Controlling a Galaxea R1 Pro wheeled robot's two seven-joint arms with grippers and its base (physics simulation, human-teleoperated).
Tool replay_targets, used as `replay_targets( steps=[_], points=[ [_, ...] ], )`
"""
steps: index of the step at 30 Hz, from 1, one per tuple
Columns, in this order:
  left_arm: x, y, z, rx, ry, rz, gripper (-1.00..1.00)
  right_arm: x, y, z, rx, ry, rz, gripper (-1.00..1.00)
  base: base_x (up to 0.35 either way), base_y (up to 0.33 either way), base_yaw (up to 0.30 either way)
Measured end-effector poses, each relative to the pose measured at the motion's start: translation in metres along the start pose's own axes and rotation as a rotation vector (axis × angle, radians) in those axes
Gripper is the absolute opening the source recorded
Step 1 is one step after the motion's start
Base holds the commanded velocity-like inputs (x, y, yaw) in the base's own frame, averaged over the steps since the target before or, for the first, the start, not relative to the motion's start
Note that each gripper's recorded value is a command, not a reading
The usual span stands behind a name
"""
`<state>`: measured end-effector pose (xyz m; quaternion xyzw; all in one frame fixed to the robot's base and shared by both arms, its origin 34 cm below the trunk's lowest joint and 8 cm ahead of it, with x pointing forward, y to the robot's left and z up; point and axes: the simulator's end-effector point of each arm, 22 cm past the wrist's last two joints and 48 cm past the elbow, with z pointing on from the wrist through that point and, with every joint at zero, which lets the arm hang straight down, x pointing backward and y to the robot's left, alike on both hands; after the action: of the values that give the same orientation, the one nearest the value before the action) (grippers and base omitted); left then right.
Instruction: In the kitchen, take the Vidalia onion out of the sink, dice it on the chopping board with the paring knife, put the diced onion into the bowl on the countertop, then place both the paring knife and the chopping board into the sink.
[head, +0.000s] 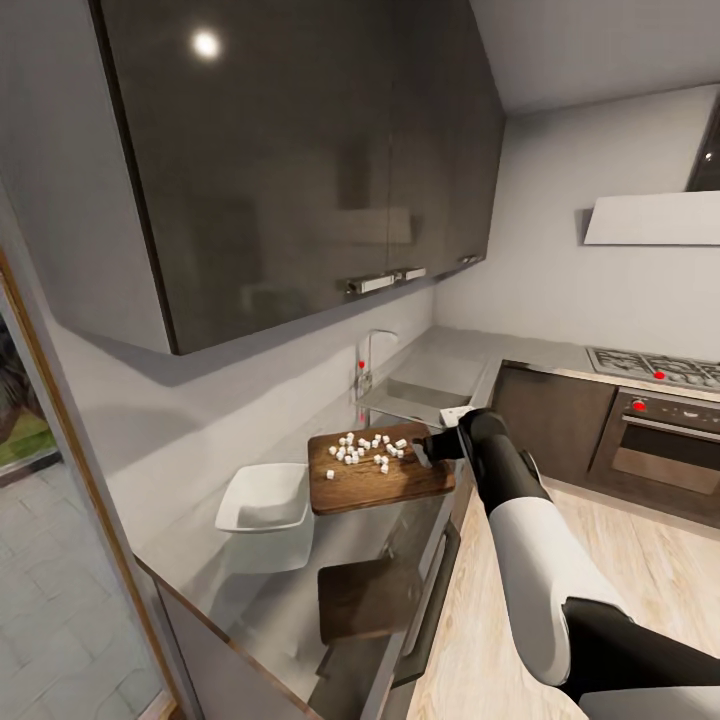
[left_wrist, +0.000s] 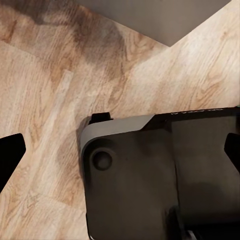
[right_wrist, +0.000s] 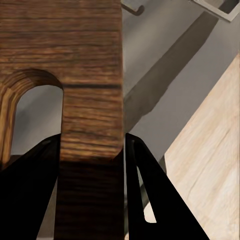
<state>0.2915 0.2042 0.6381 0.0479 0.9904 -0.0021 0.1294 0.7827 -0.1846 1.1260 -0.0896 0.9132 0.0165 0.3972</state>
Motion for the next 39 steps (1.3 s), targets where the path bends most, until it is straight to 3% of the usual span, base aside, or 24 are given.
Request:
replay_targets(
  steps=[24, 39],
  points=[
    [-0.0007, -0.0031, -0.0001, 0.005, -0.002, 0.001, 1.00, -0.0042, 0.0040, 0.0007, 0.058, 0.008, -0.089, -1.00, 0.000, 0.000, 0.000],
    [-0.0012, -0.0021, -0.0001, 0.004, -0.004, 0.001, 1.00, -0.0066, 0.0061, -0.0002, 0.051, 0.003, -0.087, -1.00, 0.037, 0.165, 0.000]
  ],
)
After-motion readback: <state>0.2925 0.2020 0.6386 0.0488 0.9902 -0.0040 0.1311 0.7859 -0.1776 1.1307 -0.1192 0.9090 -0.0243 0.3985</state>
